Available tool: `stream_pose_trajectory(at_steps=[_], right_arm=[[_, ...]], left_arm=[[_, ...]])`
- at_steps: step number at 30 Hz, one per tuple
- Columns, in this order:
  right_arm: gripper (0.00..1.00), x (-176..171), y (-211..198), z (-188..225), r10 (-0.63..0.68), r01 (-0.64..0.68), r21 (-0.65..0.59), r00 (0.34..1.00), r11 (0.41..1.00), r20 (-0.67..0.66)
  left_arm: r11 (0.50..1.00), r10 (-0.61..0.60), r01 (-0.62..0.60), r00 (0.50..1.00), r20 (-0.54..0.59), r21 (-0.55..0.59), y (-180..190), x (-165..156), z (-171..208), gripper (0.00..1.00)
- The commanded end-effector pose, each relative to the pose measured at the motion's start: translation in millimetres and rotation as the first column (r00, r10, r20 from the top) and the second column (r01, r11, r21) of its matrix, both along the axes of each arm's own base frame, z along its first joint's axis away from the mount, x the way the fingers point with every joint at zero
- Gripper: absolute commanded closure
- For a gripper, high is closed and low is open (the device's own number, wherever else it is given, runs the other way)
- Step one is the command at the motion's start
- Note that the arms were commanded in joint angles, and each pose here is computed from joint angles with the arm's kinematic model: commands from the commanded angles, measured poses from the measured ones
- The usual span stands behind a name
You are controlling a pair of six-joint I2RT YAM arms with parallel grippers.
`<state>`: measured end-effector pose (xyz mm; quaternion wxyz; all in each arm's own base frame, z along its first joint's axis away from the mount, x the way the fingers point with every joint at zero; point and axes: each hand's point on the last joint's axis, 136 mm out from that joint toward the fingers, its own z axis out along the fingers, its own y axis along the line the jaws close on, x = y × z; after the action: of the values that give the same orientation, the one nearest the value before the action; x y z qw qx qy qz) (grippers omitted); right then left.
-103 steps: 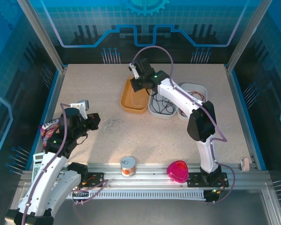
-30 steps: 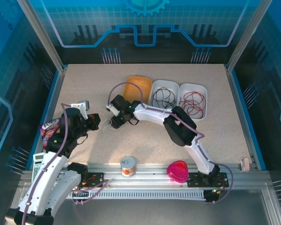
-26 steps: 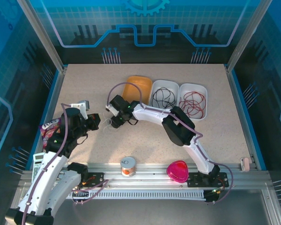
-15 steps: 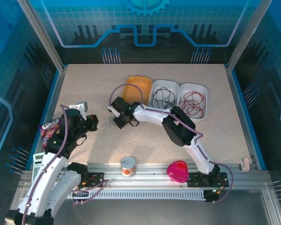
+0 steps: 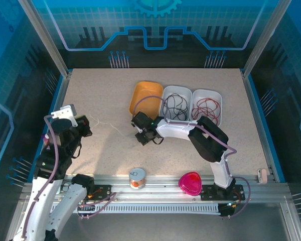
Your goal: Untangle the cables
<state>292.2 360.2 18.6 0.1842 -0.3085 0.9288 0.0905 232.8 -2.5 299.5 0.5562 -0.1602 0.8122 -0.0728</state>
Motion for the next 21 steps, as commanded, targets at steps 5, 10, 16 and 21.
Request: stream_pose_trajectory(at_steps=[5,10,16,21], right_arm=[[0.75,-6.2,-32.3,0.4,-0.112,0.112,-0.047,0.994,0.993,-0.004],[0.69,-10.9,-45.1,-2.6,-0.146,0.145,-0.076,0.989,0.987,-0.012],[0.64,-15.5,-53.9,-1.5,-0.163,0.161,-0.088,0.986,0.983,-0.015],[0.64,-16.6,-64.5,0.7,-0.182,0.181,-0.119,0.983,0.976,-0.002]], left_arm=[[0.997,0.034,-0.042,0.991,0.128,0.061,11.9,-3.7,53.3,1.00],[0.997,0.029,-0.041,0.985,0.168,0.069,11.7,-2.2,72.6,1.00],[0.999,-0.003,-0.009,0.971,0.239,0.047,5.5,-2.8,96.9,1.00],[0.997,-0.008,-0.012,0.963,0.269,0.072,5.7,0.5,115.9,1.00]])
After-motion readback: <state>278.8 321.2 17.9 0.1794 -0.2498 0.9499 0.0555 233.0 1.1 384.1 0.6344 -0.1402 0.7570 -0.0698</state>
